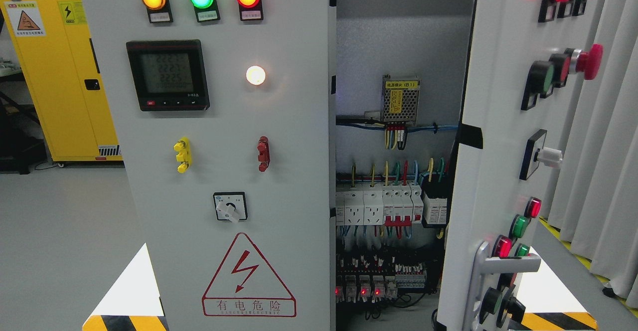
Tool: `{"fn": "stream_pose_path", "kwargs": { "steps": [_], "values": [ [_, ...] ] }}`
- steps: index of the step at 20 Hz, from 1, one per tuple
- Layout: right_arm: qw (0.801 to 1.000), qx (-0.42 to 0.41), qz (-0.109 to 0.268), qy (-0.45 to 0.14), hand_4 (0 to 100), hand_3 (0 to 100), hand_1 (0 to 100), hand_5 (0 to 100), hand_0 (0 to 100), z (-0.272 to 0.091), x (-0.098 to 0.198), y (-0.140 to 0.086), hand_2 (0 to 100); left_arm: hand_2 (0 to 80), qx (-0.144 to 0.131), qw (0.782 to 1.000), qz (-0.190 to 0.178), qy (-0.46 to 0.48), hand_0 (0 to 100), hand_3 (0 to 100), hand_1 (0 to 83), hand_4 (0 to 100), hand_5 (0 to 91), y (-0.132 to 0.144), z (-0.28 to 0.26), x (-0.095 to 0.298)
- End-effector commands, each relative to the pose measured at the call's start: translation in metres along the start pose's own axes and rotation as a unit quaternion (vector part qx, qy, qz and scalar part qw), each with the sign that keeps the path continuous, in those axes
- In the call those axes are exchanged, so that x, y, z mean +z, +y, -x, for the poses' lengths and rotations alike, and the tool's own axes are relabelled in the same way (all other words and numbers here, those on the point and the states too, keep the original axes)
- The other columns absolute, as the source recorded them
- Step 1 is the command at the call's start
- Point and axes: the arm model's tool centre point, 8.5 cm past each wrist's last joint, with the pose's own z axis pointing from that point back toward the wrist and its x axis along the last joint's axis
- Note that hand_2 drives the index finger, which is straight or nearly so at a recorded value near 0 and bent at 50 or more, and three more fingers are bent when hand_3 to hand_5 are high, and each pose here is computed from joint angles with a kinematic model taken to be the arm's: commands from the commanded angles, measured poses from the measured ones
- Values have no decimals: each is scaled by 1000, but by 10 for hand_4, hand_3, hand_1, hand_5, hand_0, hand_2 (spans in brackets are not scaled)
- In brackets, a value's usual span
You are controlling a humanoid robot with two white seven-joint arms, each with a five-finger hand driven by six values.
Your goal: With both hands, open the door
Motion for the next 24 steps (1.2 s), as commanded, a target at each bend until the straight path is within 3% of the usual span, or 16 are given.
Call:
{"fn": "stream_pose_path", "kwargs": {
  "steps": [1,3,7,13,16,21,24],
  "values": [
    [1000,-2,-7,16,0,0,109,0,214,21,0,9,0,3,-52,978,3,-203,374,183,145,0,0,55,-115,32],
    [1000,-2,-7,16,0,0,108,0,214,21,0,9,0,79,-52,959,45,-276,351,309,178,74,0,56,-131,47],
    [1000,-2,-7,17,0,0,108,0,214,21,0,9,0,118,-81,916,116,-376,308,350,188,149,0,57,-156,91],
    [1000,-2,-7,17,0,0,108,0,214,22,0,9,0,131,-135,851,166,-479,179,360,143,195,0,35,-201,162],
    [1000,-2,-6,17,0,0,107,0,214,22,0,9,0,122,-174,813,171,-529,155,358,140,197,0,31,-233,201],
    [1000,-2,-6,17,0,0,107,0,214,22,0,8,0,132,-244,762,243,-548,133,372,140,226,0,15,-270,255],
    [1000,-2,-6,17,0,0,108,0,214,21,0,9,0,133,-283,743,259,-548,73,370,128,227,0,16,-291,280]
  ]
}}
